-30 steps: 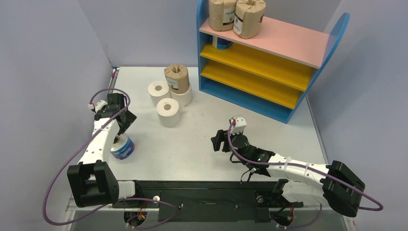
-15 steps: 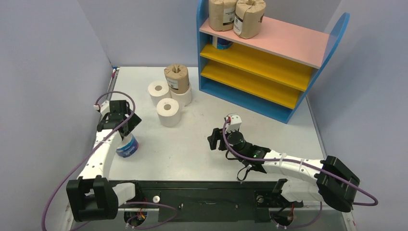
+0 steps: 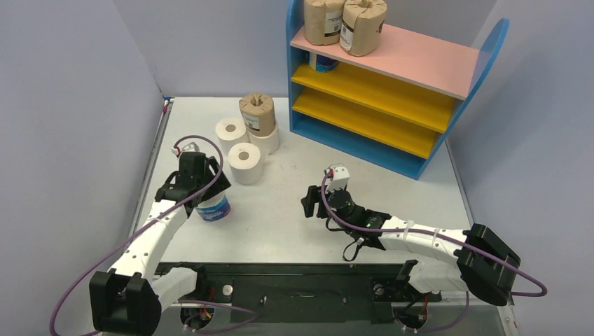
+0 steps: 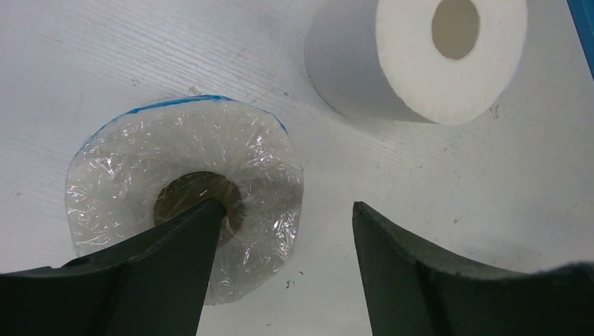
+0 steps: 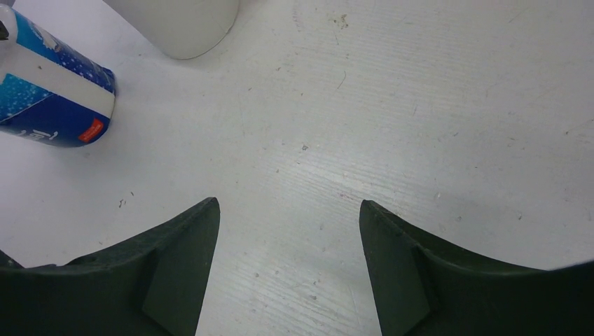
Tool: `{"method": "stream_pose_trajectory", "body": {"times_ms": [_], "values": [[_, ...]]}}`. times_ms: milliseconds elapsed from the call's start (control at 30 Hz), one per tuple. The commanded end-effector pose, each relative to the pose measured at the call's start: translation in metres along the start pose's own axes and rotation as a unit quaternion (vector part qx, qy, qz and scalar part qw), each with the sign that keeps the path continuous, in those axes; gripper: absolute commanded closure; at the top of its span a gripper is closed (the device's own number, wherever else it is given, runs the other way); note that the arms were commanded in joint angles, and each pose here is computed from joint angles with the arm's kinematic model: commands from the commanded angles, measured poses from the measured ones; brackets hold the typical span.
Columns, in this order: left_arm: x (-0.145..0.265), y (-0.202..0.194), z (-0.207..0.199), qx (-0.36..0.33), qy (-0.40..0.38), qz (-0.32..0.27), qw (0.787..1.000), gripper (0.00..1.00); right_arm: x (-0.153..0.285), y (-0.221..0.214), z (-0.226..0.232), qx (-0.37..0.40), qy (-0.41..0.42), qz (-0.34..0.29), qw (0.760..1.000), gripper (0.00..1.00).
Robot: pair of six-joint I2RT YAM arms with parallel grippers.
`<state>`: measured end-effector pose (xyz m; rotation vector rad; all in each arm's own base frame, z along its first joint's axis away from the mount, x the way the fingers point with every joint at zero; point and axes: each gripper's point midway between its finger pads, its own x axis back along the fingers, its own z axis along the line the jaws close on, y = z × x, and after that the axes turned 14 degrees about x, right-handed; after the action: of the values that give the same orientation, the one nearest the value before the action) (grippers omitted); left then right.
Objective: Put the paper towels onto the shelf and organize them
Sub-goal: Pick up the paper towel from the center of the board.
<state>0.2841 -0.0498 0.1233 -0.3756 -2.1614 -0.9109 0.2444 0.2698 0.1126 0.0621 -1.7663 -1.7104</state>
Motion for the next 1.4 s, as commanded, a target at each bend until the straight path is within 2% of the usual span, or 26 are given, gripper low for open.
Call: {"method": "stream_pose_trajectory", "body": {"times_ms": [0,267,367,567,833,1233,1367], "values": [[0.002,-0.030,0.020,-0.037,0.035,0.063,0.997,0.34,0.001,0.023,0.003,-0.009,-0.005,-0.028,1.000,0.32],[-0.003,-0.026,0.041,-0.080,0.114,0.051,0.989,0.34,0.004,0.026,-0.002,-0.003,-0.014,-0.030,0.999,0.32],[-0.001,-0.020,0.042,-0.097,0.130,0.038,0.986,0.41,0.006,0.027,-0.005,0.000,-0.020,-0.033,0.999,0.32],[0.004,-0.007,0.040,-0.119,0.152,0.001,0.981,0.42,0.010,0.025,-0.012,0.004,-0.029,-0.037,0.999,0.32],[-0.001,-0.024,0.041,-0.144,0.157,0.039,0.976,0.44,0.012,0.024,-0.017,0.004,-0.036,-0.039,0.999,0.32],[0.009,-0.015,0.029,-0.151,0.135,0.022,0.979,0.72,0.013,0.024,-0.020,0.000,-0.041,-0.042,0.998,0.32],[0.018,-0.009,0.023,-0.149,0.119,0.013,0.981,0.73,0.014,0.023,-0.020,0.000,-0.040,-0.040,0.998,0.32]]}}
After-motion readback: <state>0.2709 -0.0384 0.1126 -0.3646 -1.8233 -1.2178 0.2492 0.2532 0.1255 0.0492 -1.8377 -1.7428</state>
